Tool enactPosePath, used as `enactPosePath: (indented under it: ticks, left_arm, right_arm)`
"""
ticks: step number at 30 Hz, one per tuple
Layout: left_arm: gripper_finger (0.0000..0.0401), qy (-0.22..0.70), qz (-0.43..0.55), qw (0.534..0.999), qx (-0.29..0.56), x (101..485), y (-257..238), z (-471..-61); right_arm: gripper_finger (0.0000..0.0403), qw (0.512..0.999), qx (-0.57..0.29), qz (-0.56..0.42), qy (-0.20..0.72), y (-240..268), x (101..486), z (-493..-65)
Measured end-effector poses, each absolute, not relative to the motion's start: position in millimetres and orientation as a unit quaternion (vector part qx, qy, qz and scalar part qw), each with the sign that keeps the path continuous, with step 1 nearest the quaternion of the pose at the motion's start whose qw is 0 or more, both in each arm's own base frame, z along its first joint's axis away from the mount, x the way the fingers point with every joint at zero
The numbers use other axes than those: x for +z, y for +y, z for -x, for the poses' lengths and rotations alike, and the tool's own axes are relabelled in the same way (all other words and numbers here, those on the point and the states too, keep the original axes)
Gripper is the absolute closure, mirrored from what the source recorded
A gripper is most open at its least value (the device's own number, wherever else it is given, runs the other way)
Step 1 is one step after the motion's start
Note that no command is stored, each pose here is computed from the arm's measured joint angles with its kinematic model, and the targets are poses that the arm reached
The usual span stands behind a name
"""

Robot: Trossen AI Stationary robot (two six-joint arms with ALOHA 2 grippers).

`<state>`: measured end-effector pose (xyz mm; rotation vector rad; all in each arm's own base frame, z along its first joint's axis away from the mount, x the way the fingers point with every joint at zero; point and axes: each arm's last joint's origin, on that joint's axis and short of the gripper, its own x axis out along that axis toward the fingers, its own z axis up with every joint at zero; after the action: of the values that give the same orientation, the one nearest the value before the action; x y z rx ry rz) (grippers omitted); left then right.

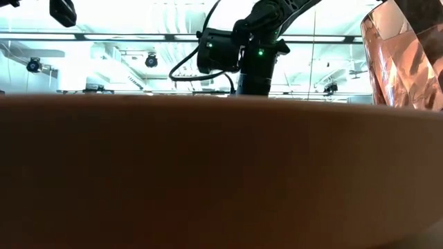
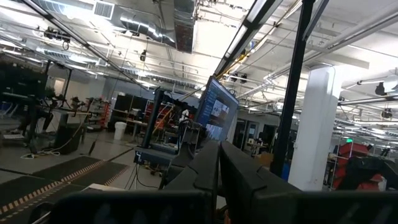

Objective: Pick and place plate/cup/fork/spoon on tray
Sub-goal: Put the orange fork on the black table tray

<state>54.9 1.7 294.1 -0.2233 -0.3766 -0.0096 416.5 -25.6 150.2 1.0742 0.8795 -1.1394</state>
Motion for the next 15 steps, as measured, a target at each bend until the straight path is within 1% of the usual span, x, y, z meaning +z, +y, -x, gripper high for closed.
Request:
enactPosePath:
  ticks: [8, 15]
  left_arm:
    - [0.0401, -0.187, 0.111, 0.976, -0.005, 294.1, 1.7, -54.9]
    - [0.0401, -0.187, 0.111, 0.976, -0.005, 294.1, 1.6, -54.9]
  right_arm:
    - [0.0365, 0.626, -0.494, -0.464, 0.386, -25.6, 150.2, -416.5]
    - [0.0349, 0.628, -0.492, -0.463, 0.386, -25.5, 150.3, -416.8]
